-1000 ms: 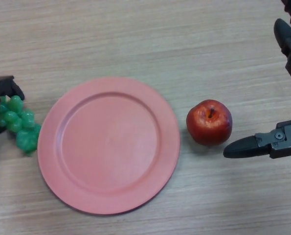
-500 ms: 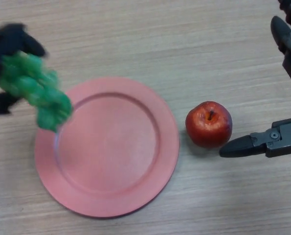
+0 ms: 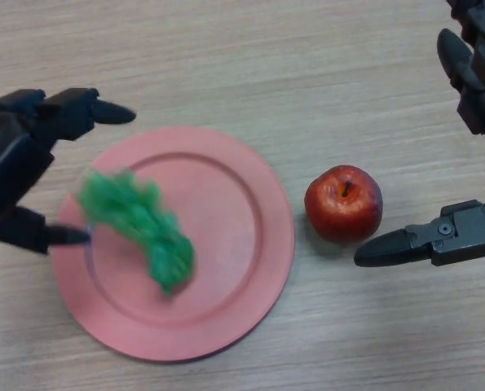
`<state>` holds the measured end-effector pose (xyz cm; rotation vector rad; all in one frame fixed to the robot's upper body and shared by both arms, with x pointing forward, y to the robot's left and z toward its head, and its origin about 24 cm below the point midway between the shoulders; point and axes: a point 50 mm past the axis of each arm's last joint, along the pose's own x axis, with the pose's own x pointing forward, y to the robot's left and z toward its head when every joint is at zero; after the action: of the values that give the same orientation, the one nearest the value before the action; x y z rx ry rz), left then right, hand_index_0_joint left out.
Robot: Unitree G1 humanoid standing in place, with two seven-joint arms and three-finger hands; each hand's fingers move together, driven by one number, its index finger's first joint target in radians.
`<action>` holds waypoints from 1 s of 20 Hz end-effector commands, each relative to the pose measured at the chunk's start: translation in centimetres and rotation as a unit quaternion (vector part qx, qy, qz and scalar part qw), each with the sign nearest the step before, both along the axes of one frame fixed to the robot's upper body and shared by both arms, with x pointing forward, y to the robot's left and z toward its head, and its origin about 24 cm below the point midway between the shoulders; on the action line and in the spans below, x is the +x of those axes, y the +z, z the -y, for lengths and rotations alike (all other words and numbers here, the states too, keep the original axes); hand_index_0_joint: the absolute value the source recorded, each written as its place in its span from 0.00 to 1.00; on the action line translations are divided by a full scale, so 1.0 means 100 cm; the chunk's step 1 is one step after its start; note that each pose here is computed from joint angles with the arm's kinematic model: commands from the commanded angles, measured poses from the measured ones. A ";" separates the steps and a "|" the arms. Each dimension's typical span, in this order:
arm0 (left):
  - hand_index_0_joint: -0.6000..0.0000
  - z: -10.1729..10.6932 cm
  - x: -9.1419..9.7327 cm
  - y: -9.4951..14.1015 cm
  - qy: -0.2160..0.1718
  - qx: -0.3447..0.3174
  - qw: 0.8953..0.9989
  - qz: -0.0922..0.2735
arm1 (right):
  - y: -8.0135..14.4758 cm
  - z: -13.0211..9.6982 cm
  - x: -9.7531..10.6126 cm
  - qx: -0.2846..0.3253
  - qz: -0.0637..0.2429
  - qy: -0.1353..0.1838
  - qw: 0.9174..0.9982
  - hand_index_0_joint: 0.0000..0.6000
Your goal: Pick up the green grapes and place it on the plate
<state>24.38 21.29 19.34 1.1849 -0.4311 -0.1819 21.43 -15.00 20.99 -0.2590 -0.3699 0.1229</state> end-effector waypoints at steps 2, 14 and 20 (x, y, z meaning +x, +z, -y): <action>1.00 -0.023 -0.016 0.043 0.051 -0.056 0.991 0.108 | 0.026 0.002 -0.014 -0.005 0.115 -0.003 0.993 0.00; 1.00 -0.029 -0.042 0.055 -0.116 -0.529 0.841 -0.017 | 0.035 -0.010 -0.011 -0.017 0.112 0.024 0.993 0.00; 1.00 -0.026 -0.046 0.060 -0.107 -0.490 0.865 0.012 | 0.032 -0.017 -0.014 -0.023 0.113 0.032 0.993 0.00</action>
<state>21.62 23.37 21.87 0.0240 -0.3317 -0.1298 21.62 -13.14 21.60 -0.2741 -0.3842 0.2044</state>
